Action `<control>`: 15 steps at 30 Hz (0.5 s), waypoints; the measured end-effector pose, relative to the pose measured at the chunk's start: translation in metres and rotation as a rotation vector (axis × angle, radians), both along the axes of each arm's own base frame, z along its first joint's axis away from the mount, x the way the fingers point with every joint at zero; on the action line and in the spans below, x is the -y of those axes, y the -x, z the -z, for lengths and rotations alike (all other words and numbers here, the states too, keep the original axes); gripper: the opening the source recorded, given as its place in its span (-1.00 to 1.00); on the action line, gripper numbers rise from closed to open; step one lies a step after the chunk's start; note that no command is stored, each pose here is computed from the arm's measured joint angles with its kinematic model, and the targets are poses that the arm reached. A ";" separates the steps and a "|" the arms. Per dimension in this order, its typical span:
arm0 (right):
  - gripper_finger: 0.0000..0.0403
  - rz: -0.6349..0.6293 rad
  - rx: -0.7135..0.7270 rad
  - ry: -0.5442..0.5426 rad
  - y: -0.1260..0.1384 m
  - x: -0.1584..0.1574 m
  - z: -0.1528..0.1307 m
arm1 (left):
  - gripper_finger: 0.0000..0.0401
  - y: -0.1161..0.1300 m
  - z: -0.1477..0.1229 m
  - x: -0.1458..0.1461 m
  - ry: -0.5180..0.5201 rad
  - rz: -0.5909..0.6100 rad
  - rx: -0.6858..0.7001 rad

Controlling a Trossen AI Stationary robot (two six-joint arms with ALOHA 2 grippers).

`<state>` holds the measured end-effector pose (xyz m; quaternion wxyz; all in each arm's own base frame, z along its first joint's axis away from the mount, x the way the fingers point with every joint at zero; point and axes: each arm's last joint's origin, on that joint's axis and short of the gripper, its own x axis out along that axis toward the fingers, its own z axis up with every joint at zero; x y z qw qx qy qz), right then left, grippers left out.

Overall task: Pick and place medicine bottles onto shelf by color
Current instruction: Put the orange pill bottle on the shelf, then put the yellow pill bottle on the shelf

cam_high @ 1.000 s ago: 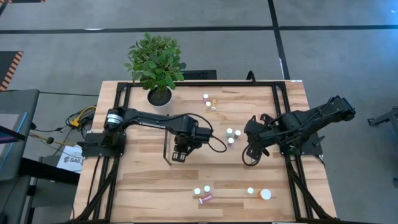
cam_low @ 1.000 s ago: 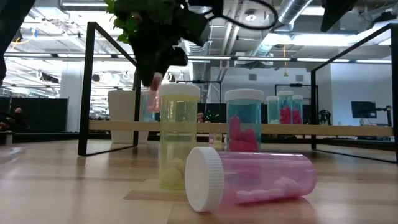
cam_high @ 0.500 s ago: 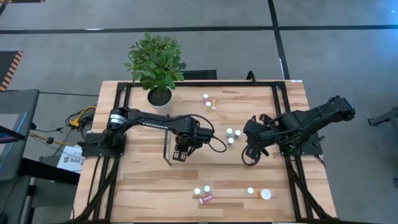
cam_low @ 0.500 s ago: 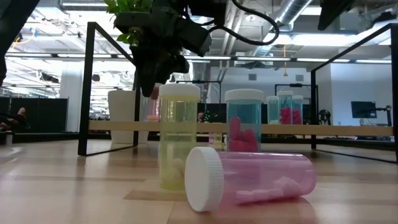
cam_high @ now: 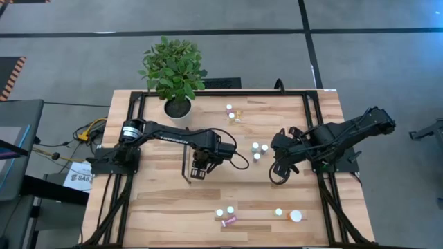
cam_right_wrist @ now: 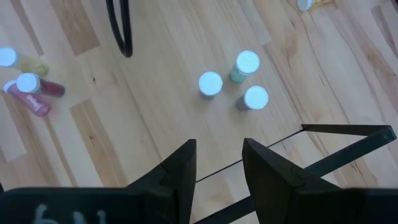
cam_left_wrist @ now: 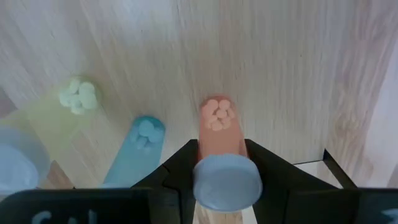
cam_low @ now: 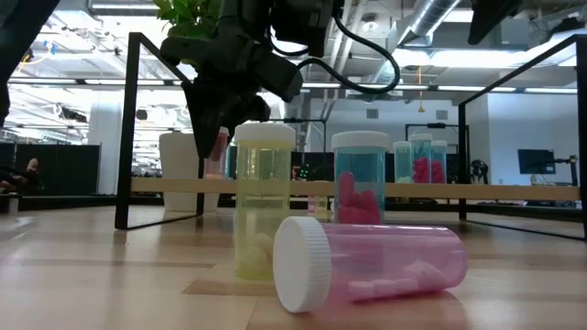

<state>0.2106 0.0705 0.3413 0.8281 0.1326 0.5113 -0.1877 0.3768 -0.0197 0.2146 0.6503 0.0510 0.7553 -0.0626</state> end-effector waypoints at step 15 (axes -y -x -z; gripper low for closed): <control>-0.23 0.000 0.000 0.000 0.000 0.000 0.000 | -0.10 0.005 -0.001 -0.003 -0.007 -0.075 -0.060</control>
